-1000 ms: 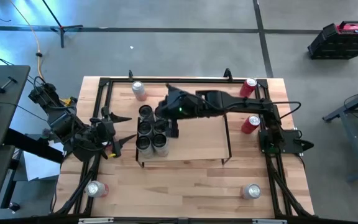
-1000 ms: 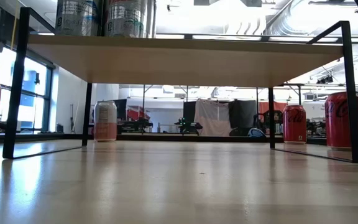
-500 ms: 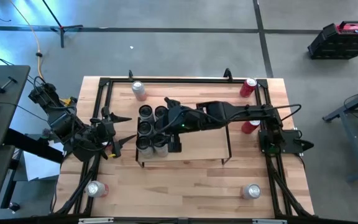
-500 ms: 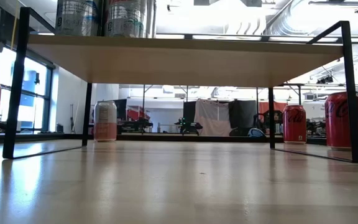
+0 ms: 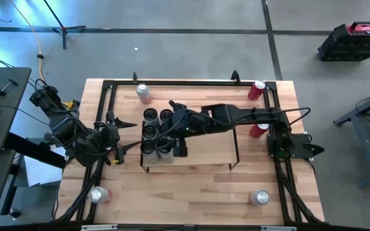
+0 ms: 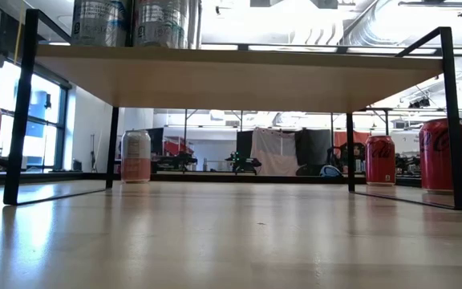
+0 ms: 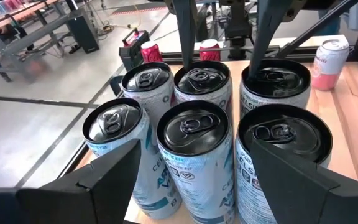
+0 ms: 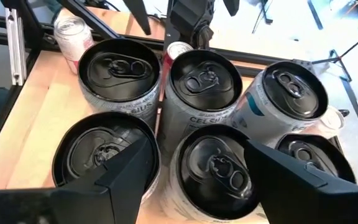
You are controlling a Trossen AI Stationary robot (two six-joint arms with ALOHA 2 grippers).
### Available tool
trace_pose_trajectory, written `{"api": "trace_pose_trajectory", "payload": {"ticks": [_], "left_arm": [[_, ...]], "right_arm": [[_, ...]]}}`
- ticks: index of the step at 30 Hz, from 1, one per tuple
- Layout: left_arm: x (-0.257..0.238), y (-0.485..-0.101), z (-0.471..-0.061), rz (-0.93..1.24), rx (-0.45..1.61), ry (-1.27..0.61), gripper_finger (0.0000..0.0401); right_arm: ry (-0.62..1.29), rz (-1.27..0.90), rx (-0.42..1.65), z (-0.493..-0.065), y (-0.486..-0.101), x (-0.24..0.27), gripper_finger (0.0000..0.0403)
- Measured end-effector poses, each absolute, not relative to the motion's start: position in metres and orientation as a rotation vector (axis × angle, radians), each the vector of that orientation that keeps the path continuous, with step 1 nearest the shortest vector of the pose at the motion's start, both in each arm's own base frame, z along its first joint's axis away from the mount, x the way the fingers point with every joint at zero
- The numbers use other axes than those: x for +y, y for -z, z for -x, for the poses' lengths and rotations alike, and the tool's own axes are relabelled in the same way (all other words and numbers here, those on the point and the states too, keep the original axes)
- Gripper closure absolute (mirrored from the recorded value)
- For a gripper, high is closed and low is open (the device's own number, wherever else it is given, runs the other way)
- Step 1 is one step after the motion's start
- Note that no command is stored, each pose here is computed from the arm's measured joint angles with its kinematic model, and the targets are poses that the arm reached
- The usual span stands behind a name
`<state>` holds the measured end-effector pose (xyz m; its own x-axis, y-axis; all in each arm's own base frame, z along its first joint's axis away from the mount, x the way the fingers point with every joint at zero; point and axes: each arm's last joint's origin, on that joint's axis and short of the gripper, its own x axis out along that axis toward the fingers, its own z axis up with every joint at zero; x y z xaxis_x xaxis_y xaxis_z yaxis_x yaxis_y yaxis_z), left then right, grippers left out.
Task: Place canned beverage on shelf
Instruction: Adjust the soda cans on the shelf
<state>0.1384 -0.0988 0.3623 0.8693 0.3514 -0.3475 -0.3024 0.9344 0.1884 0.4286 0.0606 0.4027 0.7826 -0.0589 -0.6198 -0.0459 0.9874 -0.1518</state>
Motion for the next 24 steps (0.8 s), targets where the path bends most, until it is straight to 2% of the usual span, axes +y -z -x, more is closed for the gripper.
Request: {"api": "trace_pose_trajectory", "payload": {"ticks": [24], "left_arm": [[-0.0988,-0.3623,-0.1383,-0.128,0.387,-0.342,0.0107]], "right_arm": [[0.016,0.174,0.691,-0.4238,-0.4041,0.0644,0.0152]]}}
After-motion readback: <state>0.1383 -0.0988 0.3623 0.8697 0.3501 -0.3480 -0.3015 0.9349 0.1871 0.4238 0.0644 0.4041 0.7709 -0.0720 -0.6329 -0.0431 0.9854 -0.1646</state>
